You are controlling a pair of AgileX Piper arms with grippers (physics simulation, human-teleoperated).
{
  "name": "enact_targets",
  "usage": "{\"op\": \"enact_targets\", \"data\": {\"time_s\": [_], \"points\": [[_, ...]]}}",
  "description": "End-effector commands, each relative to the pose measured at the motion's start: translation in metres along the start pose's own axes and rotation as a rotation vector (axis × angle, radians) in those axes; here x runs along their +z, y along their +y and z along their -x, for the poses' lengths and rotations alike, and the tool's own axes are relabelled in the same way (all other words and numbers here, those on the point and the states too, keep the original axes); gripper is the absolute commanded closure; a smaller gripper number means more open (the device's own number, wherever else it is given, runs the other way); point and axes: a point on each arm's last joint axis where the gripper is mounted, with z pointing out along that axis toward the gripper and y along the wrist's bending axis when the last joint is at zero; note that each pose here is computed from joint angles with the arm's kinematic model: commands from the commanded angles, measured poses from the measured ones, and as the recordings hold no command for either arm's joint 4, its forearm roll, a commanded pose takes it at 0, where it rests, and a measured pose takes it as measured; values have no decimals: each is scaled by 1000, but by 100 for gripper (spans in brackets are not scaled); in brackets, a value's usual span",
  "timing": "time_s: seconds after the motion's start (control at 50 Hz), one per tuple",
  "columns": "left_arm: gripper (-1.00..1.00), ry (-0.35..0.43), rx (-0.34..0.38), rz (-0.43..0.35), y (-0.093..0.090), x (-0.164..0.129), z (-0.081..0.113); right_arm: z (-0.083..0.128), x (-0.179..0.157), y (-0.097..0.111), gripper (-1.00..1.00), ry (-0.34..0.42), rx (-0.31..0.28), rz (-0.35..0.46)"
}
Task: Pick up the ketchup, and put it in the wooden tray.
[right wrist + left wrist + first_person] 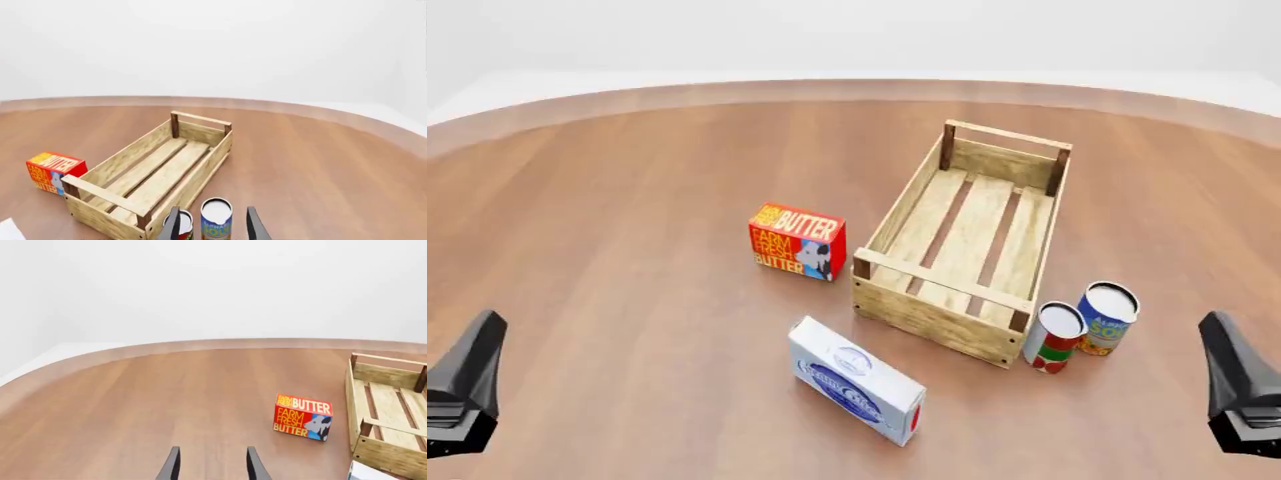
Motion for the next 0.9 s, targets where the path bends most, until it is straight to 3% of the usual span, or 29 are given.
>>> {"op": "enact_targets", "data": {"time_s": [0.02,0.28,0.3,0.4,0.46,0.64,0.9], "points": [[-100,1,0,0,0,0,1,-1,0,0,-100,14,-23,-6],[-100,1,0,0,0,0,1,-3,11,-2,-100,72,-162,-31],[-100,1,0,0,0,0,1,-5,16,-1,-100,98,-175,2],[-100,1,0,0,0,0,1,-8,26,2,-100,132,-121,34],[-100,1,0,0,0,0,1,-3,37,6,-100,142,-153,79],[-100,1,0,0,0,0,1,21,53,21,-100,159,-110,202],[-100,1,0,0,0,0,1,31,82,52,-100,219,-82,380]]}}
